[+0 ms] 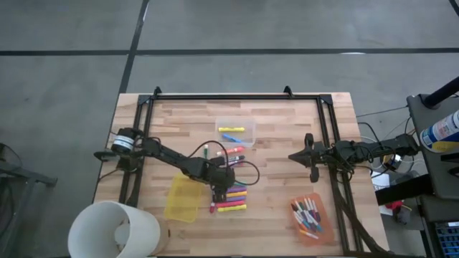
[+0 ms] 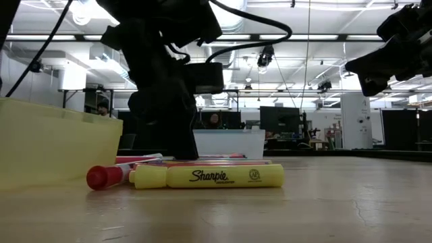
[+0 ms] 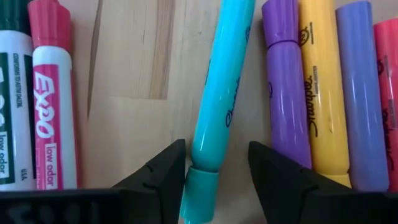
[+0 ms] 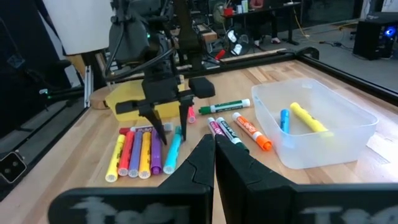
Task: Pick & Place Markers
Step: Put the large light blue highlighter pen into the transparent bin
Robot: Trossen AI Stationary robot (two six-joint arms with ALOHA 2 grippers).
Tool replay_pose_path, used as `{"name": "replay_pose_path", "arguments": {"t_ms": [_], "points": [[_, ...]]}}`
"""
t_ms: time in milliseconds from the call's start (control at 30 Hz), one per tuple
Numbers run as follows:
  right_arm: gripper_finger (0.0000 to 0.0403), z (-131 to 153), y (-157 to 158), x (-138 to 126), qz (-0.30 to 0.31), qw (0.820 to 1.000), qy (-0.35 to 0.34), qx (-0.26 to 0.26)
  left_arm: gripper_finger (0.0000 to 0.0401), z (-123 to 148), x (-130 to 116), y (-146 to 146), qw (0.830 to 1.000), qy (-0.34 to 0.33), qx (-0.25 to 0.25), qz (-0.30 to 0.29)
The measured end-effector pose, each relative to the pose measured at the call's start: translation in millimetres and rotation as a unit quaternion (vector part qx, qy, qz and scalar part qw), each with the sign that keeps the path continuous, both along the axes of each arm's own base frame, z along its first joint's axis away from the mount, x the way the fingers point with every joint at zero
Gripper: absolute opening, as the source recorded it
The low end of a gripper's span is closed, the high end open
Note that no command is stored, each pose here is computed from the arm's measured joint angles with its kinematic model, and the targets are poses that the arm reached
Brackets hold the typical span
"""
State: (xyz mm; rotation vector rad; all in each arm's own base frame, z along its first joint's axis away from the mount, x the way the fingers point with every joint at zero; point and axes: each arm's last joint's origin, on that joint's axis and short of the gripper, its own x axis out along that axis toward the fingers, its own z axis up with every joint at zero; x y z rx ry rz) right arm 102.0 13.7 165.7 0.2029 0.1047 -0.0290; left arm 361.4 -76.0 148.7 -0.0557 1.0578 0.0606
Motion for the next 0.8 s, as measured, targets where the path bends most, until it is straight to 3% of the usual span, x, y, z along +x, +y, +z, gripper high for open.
{"name": "replay_pose_path", "arguments": {"t_ms": [233, 500, 800], "points": [[0.0009, -0.1, 0.0, 0.0, 0.000, 1.000, 0.000, 0.000, 0.0157, -1.6, 2.0, 1.3, 1.000, 0.000, 0.000, 0.002], [0.0009, -0.1, 0.0, 0.0, 0.000, 1.000, 0.000, 0.000, 0.0046, 5.7, 11.7, 10.9, 1.000, -0.021, 0.001, 0.008], [0.0009, -0.1, 0.0, 0.0, 0.000, 1.000, 0.000, 0.000, 0.0046, 32.8, 25.8, 26.3, 0.999, -0.017, 0.026, -0.010]]}}
